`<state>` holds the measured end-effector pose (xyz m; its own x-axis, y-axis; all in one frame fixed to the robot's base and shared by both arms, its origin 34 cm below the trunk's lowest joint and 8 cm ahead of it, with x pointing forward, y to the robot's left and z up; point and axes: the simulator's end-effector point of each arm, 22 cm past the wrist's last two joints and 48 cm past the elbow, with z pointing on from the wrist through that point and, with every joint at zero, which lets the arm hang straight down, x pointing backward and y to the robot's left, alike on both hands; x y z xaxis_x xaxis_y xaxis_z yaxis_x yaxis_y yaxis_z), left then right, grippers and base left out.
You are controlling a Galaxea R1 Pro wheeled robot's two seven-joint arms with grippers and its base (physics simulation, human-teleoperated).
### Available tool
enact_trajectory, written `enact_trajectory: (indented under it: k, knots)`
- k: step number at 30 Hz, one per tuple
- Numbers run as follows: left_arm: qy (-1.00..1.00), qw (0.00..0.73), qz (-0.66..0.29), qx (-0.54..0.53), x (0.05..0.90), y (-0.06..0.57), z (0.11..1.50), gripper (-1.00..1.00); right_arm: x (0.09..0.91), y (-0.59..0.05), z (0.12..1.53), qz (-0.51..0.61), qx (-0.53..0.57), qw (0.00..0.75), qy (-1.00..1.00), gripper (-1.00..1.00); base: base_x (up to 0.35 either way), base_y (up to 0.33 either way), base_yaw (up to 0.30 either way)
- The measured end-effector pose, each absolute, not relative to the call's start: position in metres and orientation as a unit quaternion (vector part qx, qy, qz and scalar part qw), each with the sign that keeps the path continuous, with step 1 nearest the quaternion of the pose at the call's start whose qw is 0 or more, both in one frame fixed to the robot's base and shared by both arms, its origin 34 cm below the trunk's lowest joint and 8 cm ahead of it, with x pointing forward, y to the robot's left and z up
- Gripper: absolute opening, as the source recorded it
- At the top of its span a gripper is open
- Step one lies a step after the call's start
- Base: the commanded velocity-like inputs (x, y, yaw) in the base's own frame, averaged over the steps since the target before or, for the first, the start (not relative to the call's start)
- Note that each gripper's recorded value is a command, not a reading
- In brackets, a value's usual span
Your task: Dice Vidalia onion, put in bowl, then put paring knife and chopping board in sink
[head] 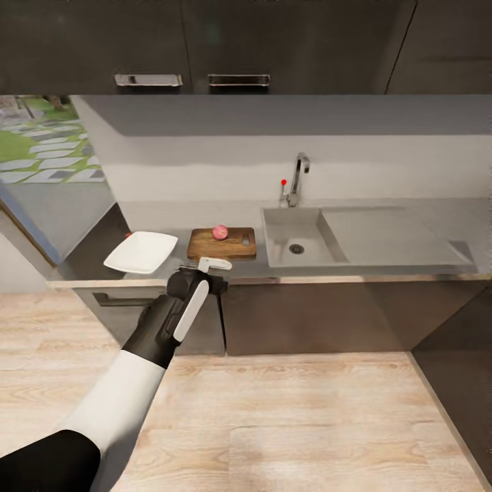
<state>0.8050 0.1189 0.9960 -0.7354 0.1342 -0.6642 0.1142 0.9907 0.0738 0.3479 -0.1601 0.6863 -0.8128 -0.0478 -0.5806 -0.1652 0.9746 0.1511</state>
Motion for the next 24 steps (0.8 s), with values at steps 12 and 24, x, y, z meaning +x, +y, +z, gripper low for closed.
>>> enact_trajectory:
  k: [12,24]
  knots:
    - [0.944,0.325,0.002,0.056,0.757,0.118,0.935,1.0,0.348,-0.16,0.686,0.098,-0.057,0.301,0.947,1.0,-0.032,0.0,0.0]
    - [0.94,0.341,-0.021,0.01,0.675,0.129,0.873,1.0,0.348,-0.16,0.687,0.098,-0.057,0.302,0.947,1.0,0.0,0.0,0.0]
